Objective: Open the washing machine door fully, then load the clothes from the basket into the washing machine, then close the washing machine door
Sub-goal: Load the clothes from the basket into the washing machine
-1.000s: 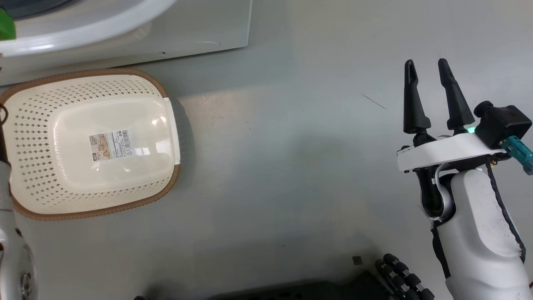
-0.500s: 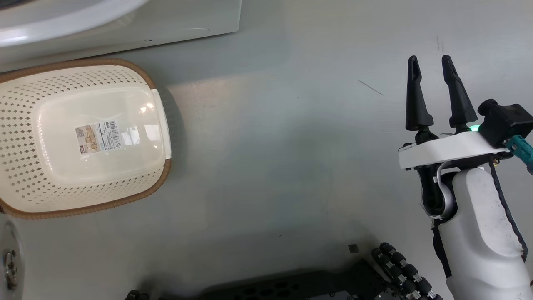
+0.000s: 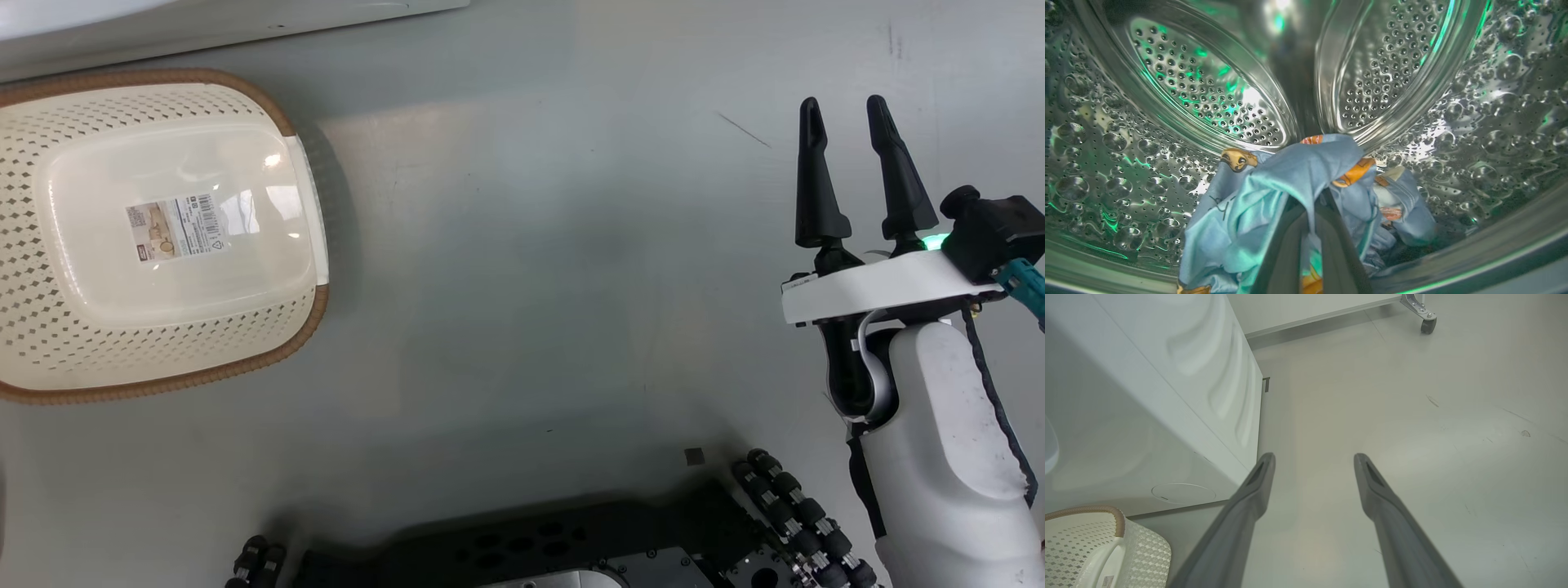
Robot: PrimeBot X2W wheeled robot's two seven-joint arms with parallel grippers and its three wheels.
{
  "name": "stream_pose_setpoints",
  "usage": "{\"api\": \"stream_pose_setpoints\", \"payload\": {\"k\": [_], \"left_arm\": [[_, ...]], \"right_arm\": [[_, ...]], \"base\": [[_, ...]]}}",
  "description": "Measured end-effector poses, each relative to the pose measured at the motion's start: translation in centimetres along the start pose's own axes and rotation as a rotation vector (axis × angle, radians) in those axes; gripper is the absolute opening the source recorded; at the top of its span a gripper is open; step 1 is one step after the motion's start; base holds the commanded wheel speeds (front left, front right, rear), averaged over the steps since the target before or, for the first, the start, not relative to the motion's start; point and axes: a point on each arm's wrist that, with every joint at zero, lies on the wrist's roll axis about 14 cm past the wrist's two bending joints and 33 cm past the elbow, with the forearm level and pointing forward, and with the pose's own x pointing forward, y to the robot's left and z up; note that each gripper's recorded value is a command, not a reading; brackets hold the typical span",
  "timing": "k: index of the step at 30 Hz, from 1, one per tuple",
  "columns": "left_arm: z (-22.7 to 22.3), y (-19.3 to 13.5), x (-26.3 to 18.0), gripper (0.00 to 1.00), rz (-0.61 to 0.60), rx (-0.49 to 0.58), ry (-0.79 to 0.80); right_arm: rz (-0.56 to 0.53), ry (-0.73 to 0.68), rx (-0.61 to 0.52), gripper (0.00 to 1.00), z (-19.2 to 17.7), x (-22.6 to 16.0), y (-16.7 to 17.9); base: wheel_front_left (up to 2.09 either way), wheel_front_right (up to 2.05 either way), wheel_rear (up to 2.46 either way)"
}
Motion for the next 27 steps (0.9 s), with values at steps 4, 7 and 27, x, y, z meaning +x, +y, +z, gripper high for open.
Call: {"api": "stream_pose_setpoints", "payload": {"k": [4,7,27], "left_arm": [[0.3,0.0,0.8,0.00,-0.004,-0.008,-0.032],[0.7,-0.6,1.3,0.00,-0.027,-0.007,-0.070],[0.5,-1.6,3.0,0.00,-0.073,0.004,-0.129]], "right_arm": [[-0.003,0.015,0.001,1.00,-0.7,0.3,-0.2],[-0.004,0.030,0.003,1.00,-1.3,0.4,-0.2],[-0.001,0.072,0.006,1.00,-3.0,0.6,-0.2]], "base": [[0.00,0.00,0.00],[0.00,0.00,0.00],[0.00,0.00,0.00]]}}
